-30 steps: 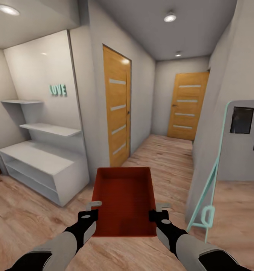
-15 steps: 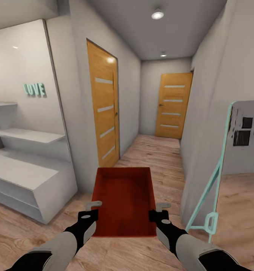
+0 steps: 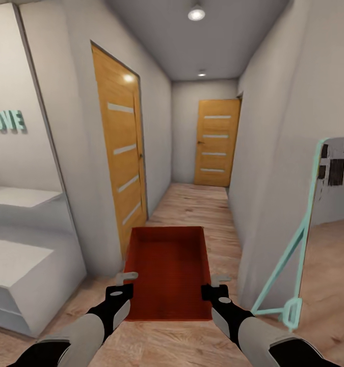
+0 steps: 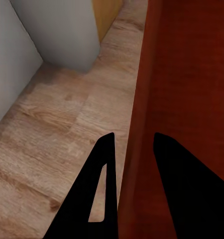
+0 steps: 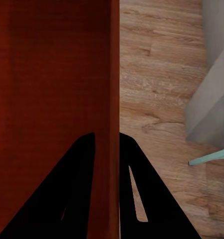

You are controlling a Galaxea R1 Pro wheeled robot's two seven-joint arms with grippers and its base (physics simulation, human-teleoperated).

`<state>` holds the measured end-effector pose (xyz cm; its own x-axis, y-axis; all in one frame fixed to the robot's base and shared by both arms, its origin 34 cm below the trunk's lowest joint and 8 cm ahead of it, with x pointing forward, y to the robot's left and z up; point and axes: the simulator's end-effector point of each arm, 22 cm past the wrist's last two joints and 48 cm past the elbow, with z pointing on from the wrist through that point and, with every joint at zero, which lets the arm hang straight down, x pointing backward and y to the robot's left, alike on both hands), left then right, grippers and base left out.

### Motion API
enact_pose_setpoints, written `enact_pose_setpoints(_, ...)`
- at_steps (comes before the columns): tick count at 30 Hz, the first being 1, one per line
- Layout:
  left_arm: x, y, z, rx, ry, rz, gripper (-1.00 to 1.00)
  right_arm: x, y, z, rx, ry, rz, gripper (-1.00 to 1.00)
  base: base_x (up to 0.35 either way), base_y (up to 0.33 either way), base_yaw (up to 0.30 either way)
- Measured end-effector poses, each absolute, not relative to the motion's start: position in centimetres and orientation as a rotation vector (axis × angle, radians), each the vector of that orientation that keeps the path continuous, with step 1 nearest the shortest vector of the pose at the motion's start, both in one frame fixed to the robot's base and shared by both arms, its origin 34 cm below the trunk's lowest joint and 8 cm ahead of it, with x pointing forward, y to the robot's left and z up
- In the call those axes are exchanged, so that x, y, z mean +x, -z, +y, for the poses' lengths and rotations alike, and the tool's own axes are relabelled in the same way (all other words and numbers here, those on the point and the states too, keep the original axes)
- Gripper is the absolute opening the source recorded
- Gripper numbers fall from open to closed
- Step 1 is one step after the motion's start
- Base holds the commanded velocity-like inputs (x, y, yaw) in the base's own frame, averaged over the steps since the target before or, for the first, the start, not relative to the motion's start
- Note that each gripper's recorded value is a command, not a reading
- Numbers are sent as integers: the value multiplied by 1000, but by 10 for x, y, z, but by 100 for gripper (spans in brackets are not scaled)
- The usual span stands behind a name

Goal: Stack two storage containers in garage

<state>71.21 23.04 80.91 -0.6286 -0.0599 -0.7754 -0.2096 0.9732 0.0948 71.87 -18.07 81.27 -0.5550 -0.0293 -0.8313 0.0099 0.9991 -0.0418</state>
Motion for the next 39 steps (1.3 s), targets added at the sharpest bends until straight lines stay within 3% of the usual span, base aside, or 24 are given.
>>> enact_pose_setpoints(9, 712, -810, 230, -188, -221, 2246, -100, 719, -814, -181, -14, 50, 2158, -100, 306, 216, -211)
enact_pose_setpoints(26, 713, -812, 230, -188, -220, 2239, -100, 720, -815, -181, -13, 51, 2150, -100, 304, 207, -21)
enact_pose_setpoints(39, 714, -814, 228, -188, -221, 2234, -100, 721, -817, -183, -14, 48, 2146, -100, 44, 21, -142)
